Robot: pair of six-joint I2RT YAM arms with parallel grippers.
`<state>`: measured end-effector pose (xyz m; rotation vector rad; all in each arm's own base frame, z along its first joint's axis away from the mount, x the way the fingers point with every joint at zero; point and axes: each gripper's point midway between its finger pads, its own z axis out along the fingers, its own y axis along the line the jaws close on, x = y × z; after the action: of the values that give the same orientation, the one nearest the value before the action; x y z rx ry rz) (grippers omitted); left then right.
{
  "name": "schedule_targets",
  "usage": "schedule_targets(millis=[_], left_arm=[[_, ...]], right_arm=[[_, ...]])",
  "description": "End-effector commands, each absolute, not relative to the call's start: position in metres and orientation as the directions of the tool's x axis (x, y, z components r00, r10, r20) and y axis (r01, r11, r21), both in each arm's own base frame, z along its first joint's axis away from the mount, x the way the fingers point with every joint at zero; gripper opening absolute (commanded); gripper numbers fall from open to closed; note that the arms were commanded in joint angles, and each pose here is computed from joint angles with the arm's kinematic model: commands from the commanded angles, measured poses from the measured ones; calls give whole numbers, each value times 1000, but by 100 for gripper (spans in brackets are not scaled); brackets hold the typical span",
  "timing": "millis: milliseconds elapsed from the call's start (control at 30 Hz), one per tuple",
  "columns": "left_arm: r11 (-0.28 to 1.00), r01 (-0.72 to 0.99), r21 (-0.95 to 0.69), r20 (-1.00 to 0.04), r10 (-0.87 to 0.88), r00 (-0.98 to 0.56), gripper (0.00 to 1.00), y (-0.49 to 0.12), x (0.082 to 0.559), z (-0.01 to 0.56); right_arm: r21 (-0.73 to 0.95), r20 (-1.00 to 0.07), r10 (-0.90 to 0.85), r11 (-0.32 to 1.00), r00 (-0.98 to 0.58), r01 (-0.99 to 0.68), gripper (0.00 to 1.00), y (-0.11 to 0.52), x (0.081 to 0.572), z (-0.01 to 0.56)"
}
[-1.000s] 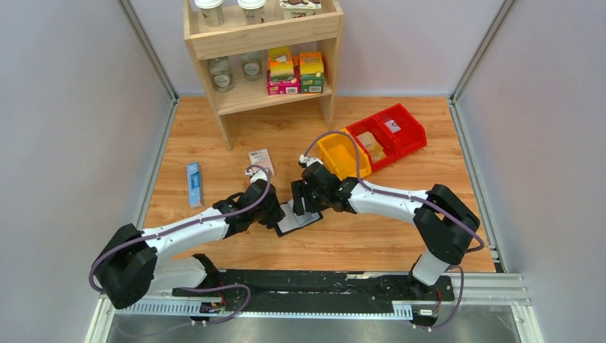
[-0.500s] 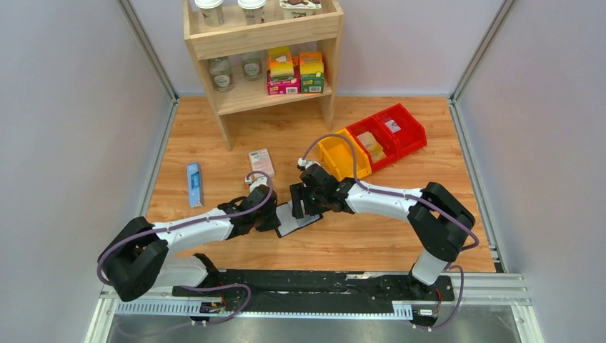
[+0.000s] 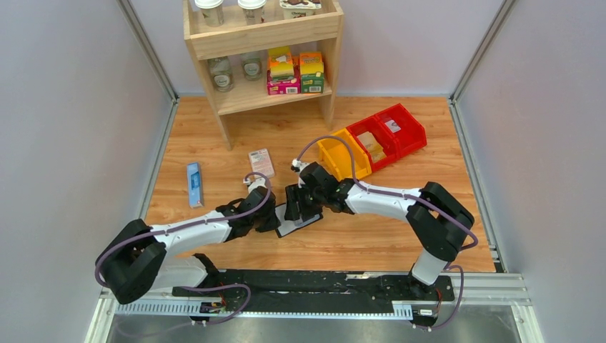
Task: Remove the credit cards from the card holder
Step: Remove the credit card from the card holder.
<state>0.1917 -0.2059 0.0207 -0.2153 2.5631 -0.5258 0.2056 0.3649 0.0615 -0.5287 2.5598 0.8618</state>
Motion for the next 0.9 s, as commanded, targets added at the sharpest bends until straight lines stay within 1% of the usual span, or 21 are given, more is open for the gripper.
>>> schedule_targets(millis=[0, 167, 467, 567, 633, 733, 867], left_arm=[[891, -48, -452, -470, -283, -836, 6, -206, 192, 25], [856, -36, -516, -494, -332, -804, 6, -208, 195, 38], [808, -74, -585, -471, -413, -779, 8, -201, 186, 33], [788, -69, -612, -483, -441, -756, 9, -198, 187, 35], [782, -67, -619, -497, -457, -738, 9, -194, 188, 38], [783, -74, -618, -513, -472, -717, 10, -187, 188, 44], [783, -71, -618, -531, -482, -697, 10, -183, 190, 58]], right_arm=[[598, -504, -212, 614, -837, -515, 60, 393, 197, 88], [641, -495, -240, 548, -835, -537, 59, 407, 187, 92], [665, -466, -263, 525, -845, -531, 59, 415, 181, 85], [671, -449, -280, 521, -849, -527, 59, 416, 178, 78], [678, -480, -272, 489, -834, -549, 59, 421, 179, 86], [633, -545, -237, 513, -804, -580, 60, 414, 189, 104], [458, -611, -212, 691, -762, -560, 70, 375, 213, 110]])
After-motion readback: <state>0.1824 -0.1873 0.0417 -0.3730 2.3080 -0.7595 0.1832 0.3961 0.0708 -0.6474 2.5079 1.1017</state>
